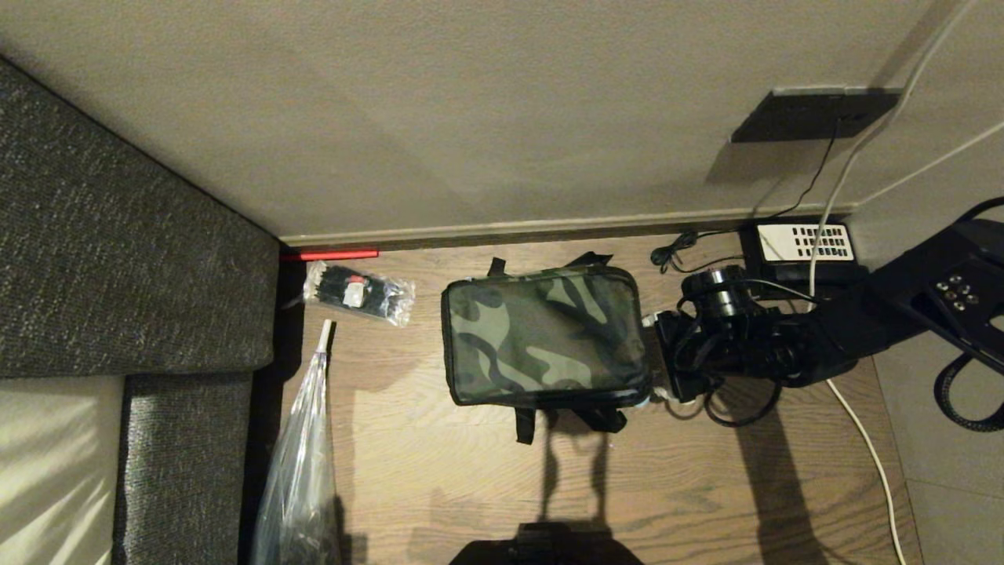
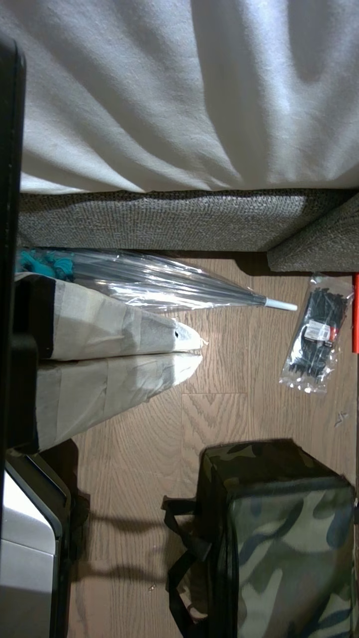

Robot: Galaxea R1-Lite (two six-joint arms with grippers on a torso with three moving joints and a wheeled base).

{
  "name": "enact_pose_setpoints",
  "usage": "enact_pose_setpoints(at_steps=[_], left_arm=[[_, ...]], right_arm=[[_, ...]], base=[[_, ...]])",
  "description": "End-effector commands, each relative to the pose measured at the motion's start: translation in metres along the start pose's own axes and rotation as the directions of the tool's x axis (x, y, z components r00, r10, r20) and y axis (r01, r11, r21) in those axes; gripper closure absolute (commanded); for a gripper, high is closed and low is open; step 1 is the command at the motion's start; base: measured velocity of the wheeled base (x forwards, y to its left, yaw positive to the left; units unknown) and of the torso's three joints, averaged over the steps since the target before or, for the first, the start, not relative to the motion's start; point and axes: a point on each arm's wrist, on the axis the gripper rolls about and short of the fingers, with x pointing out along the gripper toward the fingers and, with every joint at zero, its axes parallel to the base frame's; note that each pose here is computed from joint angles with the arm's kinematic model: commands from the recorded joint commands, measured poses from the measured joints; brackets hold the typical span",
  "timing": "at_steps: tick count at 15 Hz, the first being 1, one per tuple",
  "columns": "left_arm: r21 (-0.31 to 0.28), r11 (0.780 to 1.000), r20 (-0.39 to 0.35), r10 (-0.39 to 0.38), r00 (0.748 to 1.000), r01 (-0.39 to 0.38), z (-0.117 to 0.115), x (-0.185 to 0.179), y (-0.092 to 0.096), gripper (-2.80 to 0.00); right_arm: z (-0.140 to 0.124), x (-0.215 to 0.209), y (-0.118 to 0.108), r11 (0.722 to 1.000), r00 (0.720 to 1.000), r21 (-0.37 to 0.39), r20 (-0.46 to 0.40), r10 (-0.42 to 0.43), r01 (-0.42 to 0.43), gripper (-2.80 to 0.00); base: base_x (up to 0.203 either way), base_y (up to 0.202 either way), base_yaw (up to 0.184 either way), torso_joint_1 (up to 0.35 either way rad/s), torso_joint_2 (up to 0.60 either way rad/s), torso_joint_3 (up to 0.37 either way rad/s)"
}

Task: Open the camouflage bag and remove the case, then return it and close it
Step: Open the top of the storage box

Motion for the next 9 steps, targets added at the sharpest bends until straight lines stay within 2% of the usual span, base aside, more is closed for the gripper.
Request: enact_pose_setpoints(at_steps=[1, 5, 6, 9], left_arm=[[0.0, 1.0, -0.001, 0.001, 1.0, -0.001, 0.0, 0.0, 0.0, 0.0], [0.0, 1.0, -0.003, 0.001, 1.0, -0.001, -0.001, 0.0, 0.0, 0.0], [0.0, 1.0, -0.003, 0.001, 1.0, -0.001, -0.001, 0.0, 0.0, 0.0], [0.0, 1.0, -0.001, 0.001, 1.0, -0.001, 0.0, 0.0, 0.0, 0.0]], right_arm=[[-0.007, 0.005, 0.002, 1.0, 1.0, -0.004, 0.002, 0.007, -0.007, -2.8], [-0.011, 0.013, -0.001, 1.0, 1.0, -0.017, 0.014, -0.01, 0.011, -2.8], [-0.009, 0.017, -0.004, 0.999, 0.998, -0.029, 0.057, -0.02, 0.022, -2.8], [-0.008, 0.02, -0.005, 0.998, 0.997, -0.048, 0.072, -0.025, 0.028, -2.8]], base=[[0.0, 0.0, 0.0, 0.0, 0.0, 0.0], [0.0, 0.0, 0.0, 0.0, 0.0, 0.0], [0.0, 0.0, 0.0, 0.0, 0.0, 0.0], [0.0, 0.0, 0.0, 0.0, 0.0, 0.0]])
